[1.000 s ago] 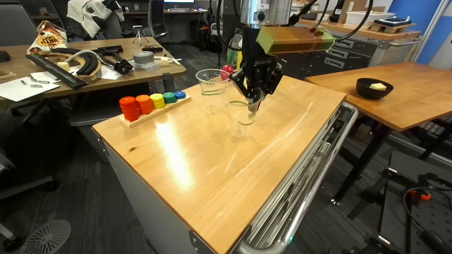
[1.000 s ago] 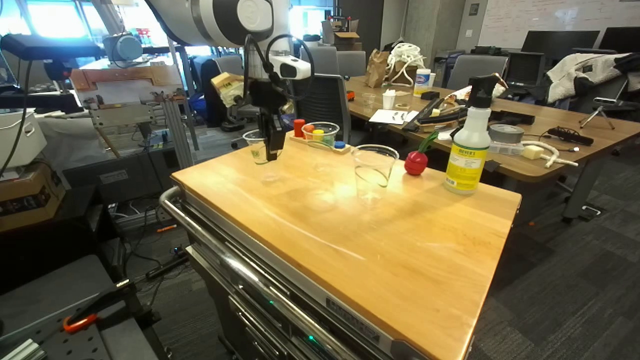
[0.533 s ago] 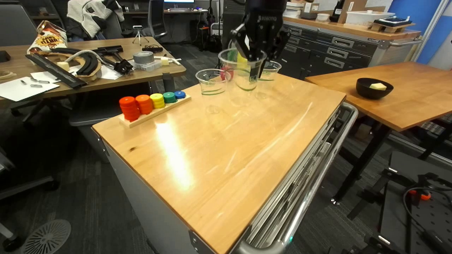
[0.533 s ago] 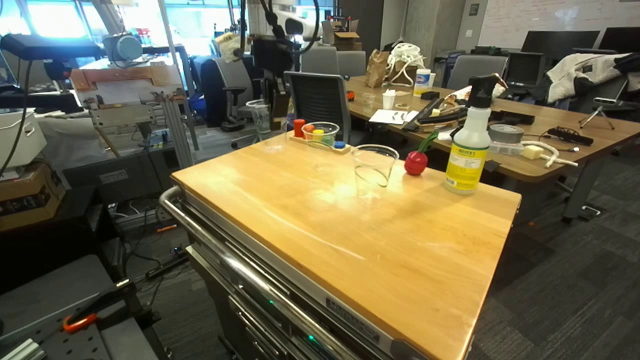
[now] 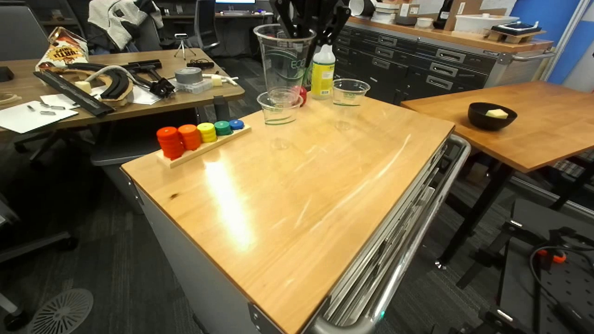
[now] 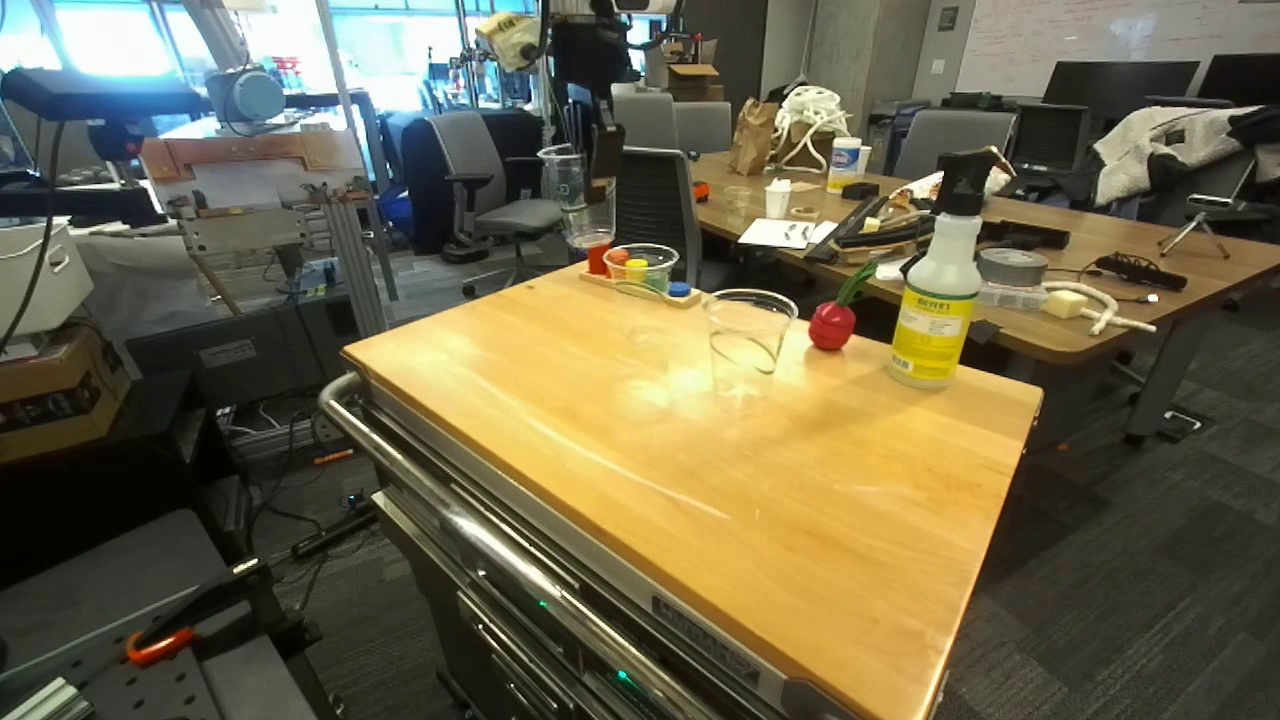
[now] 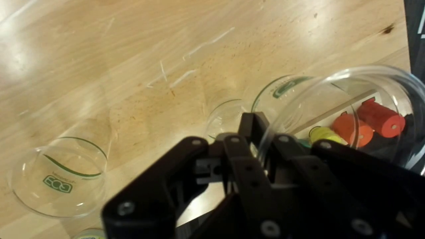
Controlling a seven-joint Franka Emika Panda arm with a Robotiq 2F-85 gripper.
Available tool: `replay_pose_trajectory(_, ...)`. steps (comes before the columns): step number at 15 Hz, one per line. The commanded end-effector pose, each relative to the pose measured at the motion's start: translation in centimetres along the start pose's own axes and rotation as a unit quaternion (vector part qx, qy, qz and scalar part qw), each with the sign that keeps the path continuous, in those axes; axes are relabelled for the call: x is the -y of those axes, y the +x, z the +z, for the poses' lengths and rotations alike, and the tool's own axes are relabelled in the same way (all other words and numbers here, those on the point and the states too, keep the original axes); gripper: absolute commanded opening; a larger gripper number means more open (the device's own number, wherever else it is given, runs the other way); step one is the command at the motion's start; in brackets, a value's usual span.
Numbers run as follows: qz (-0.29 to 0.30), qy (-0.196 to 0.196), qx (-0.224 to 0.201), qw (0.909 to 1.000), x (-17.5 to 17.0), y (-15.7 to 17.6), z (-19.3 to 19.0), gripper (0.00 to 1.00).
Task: Stack the three cups
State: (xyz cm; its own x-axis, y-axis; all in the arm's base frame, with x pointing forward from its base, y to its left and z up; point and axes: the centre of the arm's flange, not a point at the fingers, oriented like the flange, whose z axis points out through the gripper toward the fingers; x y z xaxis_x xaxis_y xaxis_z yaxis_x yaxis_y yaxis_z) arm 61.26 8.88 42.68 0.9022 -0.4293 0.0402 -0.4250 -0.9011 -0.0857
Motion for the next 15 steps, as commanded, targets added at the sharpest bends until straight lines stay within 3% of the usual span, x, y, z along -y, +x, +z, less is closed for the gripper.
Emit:
replay_pose_trajectory(1, 0.016, 0.01, -0.009, 0.9998, 1.8, 4.6, 0.9, 0.01)
replay_pose_trajectory(8, 0.025, 0.013, -0.025, 0.9993, 1.0, 8.5, 1.1, 0.01)
replay_pose_trajectory(15, 0.031, 0.011, -0.017, 0.9993, -1.1, 7.9, 1.8, 0.01)
